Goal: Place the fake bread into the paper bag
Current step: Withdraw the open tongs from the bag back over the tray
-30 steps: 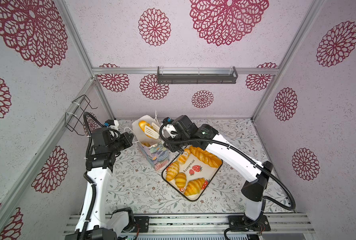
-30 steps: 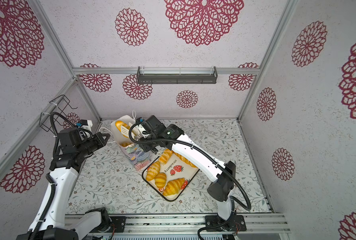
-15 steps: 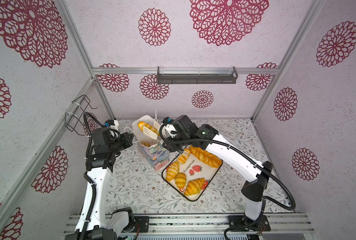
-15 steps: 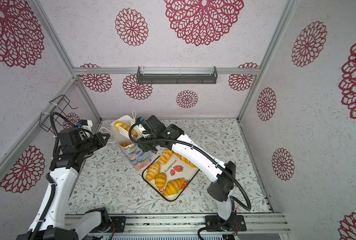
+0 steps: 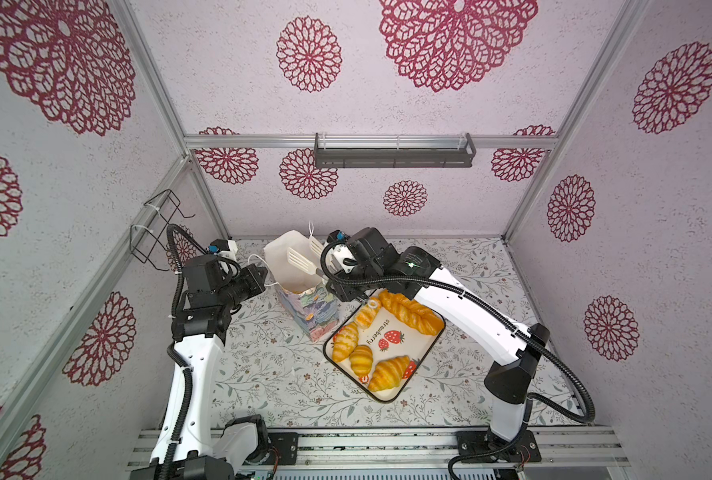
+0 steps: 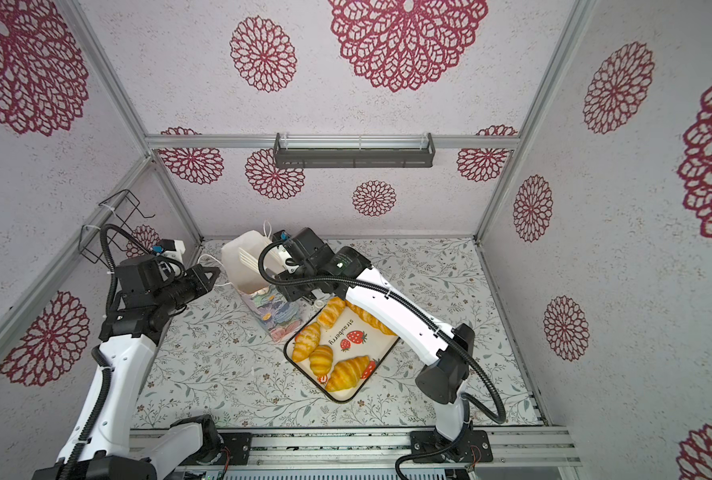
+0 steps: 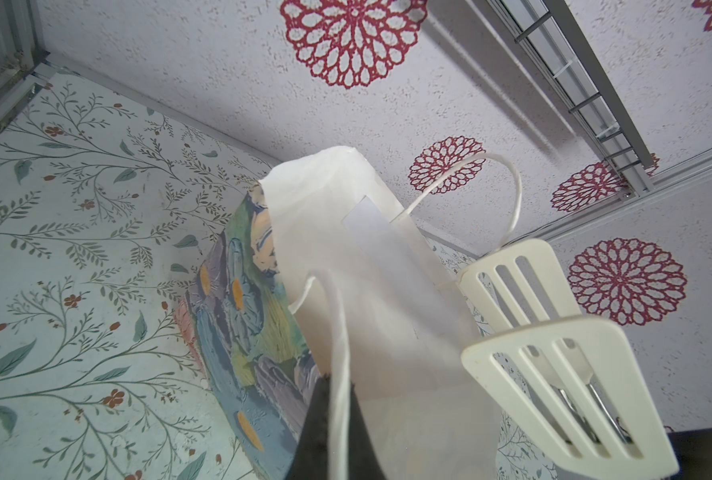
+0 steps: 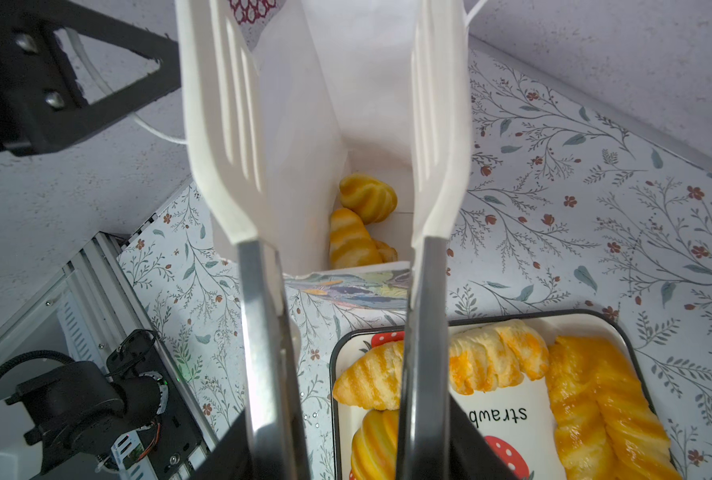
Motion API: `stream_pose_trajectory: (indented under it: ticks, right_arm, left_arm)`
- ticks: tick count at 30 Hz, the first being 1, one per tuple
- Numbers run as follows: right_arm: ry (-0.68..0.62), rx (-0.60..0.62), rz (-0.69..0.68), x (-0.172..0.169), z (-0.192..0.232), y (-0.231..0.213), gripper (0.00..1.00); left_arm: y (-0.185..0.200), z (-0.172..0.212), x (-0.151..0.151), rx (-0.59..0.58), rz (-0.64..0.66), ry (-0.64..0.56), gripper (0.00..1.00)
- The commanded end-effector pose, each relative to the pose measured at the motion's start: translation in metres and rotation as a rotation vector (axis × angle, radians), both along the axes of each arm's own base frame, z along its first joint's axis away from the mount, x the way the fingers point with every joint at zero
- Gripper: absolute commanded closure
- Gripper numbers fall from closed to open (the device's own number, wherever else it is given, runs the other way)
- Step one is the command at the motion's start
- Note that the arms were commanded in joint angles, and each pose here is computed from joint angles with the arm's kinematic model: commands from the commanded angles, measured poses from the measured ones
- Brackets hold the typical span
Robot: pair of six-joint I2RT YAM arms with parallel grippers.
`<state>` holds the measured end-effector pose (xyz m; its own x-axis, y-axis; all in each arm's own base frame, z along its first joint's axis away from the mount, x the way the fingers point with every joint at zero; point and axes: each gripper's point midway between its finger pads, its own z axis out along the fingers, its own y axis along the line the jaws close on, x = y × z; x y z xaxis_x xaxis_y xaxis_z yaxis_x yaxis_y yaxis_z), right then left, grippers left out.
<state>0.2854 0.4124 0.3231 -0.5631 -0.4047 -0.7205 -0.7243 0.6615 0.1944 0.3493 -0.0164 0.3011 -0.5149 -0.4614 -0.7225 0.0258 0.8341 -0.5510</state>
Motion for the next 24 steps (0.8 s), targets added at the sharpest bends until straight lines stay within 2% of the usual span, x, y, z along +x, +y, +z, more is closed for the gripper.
stream_pose_trajectory:
  ticks: [1, 15, 24]
  right_arm:
    - [-0.117, 0.1, -0.022, -0.008, 0.064, -0.022, 0.48]
    - [-0.131, 0.08, -0.168, -0.015, 0.06, -0.08, 0.48]
    - [-0.051, 0.074, -0.31, -0.012, 0.033, -0.129, 0.48]
  left_arm:
    - [-0.004, 0.008, -0.001, 0.003, -0.014, -0.032, 1.0]
    - [-0.006, 0.009, -0.002, 0.008, -0.018, -0.036, 0.99]
    - [-0.006, 0.009, -0.002, 0.006, -0.018, -0.034, 0.99]
